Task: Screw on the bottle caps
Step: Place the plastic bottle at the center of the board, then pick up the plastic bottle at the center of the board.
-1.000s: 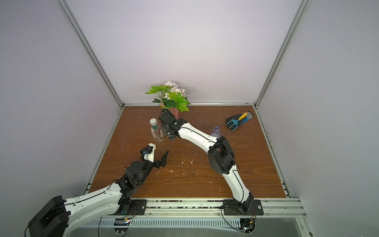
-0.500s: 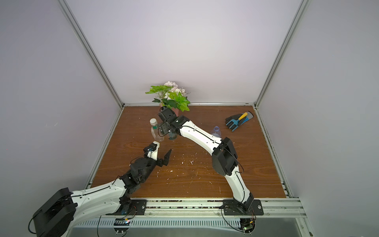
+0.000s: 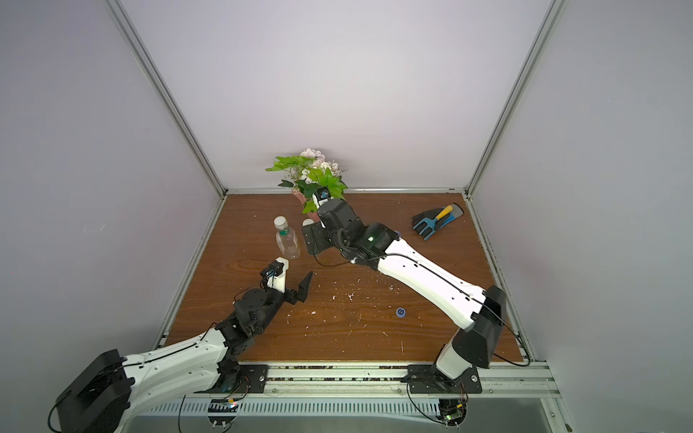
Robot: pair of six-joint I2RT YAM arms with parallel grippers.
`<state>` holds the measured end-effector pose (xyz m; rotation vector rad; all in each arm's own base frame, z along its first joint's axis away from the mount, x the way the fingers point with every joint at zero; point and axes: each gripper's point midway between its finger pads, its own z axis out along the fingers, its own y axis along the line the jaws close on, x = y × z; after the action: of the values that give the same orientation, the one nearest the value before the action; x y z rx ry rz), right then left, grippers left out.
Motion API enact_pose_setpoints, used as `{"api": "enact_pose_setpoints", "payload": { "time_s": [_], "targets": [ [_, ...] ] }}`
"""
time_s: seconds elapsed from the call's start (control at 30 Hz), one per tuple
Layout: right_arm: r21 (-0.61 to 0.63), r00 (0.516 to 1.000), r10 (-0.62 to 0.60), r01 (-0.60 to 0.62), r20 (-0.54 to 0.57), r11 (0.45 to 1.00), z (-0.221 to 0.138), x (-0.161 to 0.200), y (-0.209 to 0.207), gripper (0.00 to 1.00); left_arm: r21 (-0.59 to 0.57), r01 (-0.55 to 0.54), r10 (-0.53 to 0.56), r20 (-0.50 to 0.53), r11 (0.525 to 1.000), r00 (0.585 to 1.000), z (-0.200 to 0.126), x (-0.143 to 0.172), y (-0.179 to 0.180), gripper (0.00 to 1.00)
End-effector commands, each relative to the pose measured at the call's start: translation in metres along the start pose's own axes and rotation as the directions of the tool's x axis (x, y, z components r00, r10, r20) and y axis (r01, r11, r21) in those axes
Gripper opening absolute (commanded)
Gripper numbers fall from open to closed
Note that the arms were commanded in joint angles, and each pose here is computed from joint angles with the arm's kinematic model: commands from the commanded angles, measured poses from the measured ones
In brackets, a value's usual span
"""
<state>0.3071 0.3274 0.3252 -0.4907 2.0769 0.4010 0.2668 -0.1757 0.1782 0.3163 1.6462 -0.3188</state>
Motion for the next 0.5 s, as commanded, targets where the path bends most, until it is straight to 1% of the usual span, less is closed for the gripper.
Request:
{"api": "enact_pose_setpoints", "payload": {
  "time_s": [0.0,0.13,0.3,0.43,0.47],
  "targets": [
    [0.051,0.993,0.072,-0.077,0.098,0.996,-0.032,-0.007,-0.032,0.99,0.028,0.015,-0.016,0.012,0.999,1.0,-0.004,-0.001,-0.002,1.0],
    [0.179,0.989,0.11,-0.127,0.103,0.976,-0.048,0.021,-0.093,0.99,0.067,0.023,-0.025,0.032,0.997,0.999,-0.007,-0.004,-0.007,1.0],
    [0.353,0.987,0.132,-0.156,0.093,0.923,-0.051,0.053,-0.166,0.99,0.152,0.04,-0.048,0.052,0.988,0.997,-0.009,-0.01,-0.022,1.0],
    [0.393,0.984,0.156,-0.176,0.082,0.902,-0.039,0.061,-0.195,0.96,0.182,0.046,-0.054,0.041,0.982,0.998,-0.005,-0.01,-0.029,1.0],
    [0.399,0.985,0.153,-0.171,0.077,0.901,-0.035,0.063,-0.199,0.93,0.182,0.046,-0.053,0.031,0.982,0.998,-0.003,-0.009,-0.03,1.0]
  ]
}}
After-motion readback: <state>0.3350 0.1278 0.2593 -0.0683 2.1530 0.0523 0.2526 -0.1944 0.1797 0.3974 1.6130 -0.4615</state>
